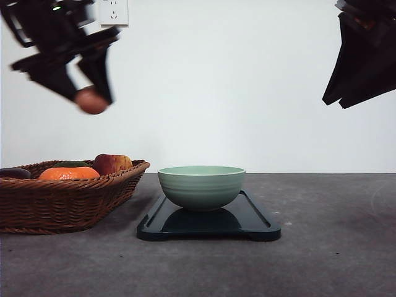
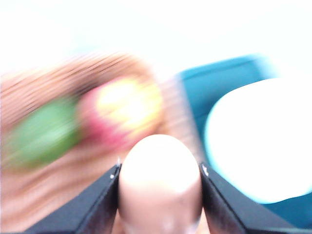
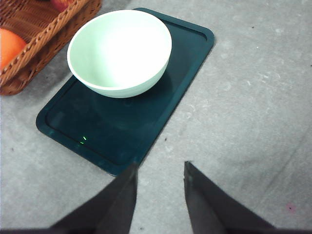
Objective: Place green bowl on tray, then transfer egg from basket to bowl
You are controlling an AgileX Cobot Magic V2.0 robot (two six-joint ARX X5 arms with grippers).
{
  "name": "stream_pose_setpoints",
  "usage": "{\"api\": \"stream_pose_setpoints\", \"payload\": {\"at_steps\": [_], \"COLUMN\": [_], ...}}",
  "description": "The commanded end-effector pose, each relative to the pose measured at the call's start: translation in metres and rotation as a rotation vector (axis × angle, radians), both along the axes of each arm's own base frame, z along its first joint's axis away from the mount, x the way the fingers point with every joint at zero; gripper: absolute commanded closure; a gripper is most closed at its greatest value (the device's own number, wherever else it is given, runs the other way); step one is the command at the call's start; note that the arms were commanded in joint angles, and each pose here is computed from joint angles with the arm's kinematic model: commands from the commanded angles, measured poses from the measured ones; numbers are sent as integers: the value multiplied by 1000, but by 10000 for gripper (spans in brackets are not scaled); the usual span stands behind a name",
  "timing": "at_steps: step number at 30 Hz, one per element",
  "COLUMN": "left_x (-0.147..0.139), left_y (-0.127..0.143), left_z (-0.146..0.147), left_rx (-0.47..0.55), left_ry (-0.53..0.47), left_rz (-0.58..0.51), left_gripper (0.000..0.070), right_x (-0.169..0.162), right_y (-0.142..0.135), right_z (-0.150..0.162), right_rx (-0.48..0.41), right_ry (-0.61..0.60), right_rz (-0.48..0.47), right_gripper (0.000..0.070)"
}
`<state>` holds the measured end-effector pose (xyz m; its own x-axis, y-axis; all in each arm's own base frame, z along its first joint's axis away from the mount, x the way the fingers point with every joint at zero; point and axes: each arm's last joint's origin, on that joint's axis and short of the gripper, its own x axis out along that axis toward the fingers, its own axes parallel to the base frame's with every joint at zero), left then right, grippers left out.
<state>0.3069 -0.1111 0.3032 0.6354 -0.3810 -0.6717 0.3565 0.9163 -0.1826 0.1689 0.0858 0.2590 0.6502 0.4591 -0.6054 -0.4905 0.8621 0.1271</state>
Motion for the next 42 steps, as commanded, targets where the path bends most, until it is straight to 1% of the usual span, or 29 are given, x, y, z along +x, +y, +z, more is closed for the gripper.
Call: {"api": "stream_pose_setpoints", "payload": {"at_steps": [1,6,9,12,17,20,26,29,42], "left_x": [4,5,5,7,12,17,25,28,29], "left_y": [-12,-45,-64,-81,-107,-118,-131,-134,-142], "left_z": [7,11,6,-5,-36,-56,-91,-104,-120], "left_rx": [-80,-143,-151,-127,-58,9,50,64,69], "left_ry": [-34,-142,-173,-185,-153,-145,-95,-70,-52], "left_rz": [2,-83,-138,-192,-251,-222,-225,-228,-241], "left_gripper": [435,436,436,436,436,436,436,436,435], "right_x": [1,1,1,1,1,1,0,0,-1], "right_y": [2,2,2,2,2,2,1,1,1], "right_z": [0,0,0,0,0,0,0,-1,-2], "right_rx": [7,7,7,7,4,4,2,0,-9], "right_ry": [4,4,5,4,2,3,6,11,22], "right_rz": [-1,-1,0,0,2,2,2,2,4], "right_gripper": [514,514,514,514,514,514,514,514,514]}}
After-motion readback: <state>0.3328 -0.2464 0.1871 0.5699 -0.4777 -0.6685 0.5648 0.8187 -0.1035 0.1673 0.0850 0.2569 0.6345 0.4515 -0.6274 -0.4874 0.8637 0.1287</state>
